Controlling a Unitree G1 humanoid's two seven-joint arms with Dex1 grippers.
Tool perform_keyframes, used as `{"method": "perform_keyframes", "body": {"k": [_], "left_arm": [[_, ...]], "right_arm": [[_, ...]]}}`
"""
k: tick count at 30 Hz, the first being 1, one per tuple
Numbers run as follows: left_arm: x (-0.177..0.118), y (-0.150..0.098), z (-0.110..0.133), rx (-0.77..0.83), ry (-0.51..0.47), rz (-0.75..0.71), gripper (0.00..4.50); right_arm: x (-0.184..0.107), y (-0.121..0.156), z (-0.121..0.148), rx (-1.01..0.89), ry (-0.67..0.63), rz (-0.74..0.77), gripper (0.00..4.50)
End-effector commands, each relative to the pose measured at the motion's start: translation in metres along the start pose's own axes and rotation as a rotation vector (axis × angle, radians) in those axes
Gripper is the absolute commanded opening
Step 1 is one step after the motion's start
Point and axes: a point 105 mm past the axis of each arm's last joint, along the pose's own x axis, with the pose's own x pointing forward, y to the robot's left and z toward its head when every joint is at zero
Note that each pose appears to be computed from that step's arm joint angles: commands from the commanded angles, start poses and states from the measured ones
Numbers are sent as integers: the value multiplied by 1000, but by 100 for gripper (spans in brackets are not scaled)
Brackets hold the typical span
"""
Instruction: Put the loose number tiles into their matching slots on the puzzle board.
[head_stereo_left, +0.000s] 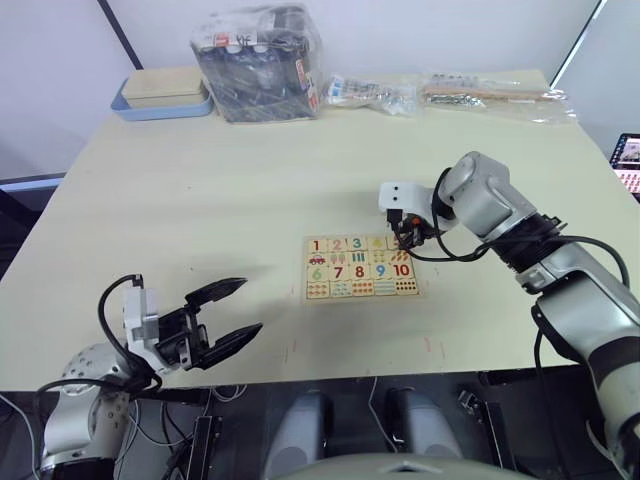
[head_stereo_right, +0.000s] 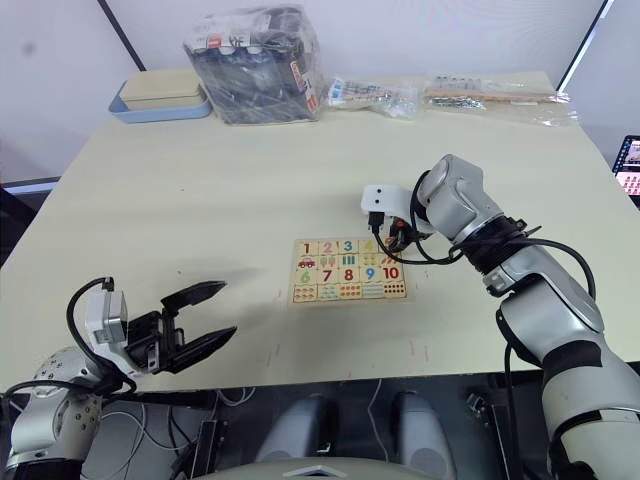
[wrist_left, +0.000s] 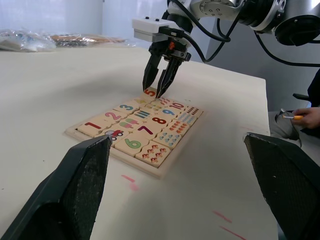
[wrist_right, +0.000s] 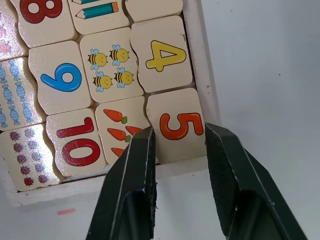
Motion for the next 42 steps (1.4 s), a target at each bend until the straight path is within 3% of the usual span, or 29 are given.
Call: {"method": "perform_keyframes", "body": {"k": [1,4,12,14,21,24,29,31,42], "left_arm": [[1,-1,5,26,-4,-8,450],[2,0,5,27,-4,-7,450],[2,0,6,32,-6,-6,450],[2,0,6,34,-8,-3,450],[1,1,6,36,-12,5,450],[2,2,6,35,-13,4,450],[4,4,7,37,-15,-2,450],[5,4,8,38,-15,-5,450],[5,4,8,44,-13,-2,450]], "right_arm": [[-11,-4,11,-26,-40,-24,341],[-11,-4,11,-26,-41,-26,448],[-23,-1,13,-19,-118,-12,448],[-30,3,13,-21,-194,-6,448],[-41,3,-15,78,-304,-91,448],[-41,-1,-21,125,-320,-126,325],[-36,-6,-25,177,-335,-159,70],[-34,-7,-25,185,-335,-165,3],[-22,-14,-24,194,-321,-204,3]]}}
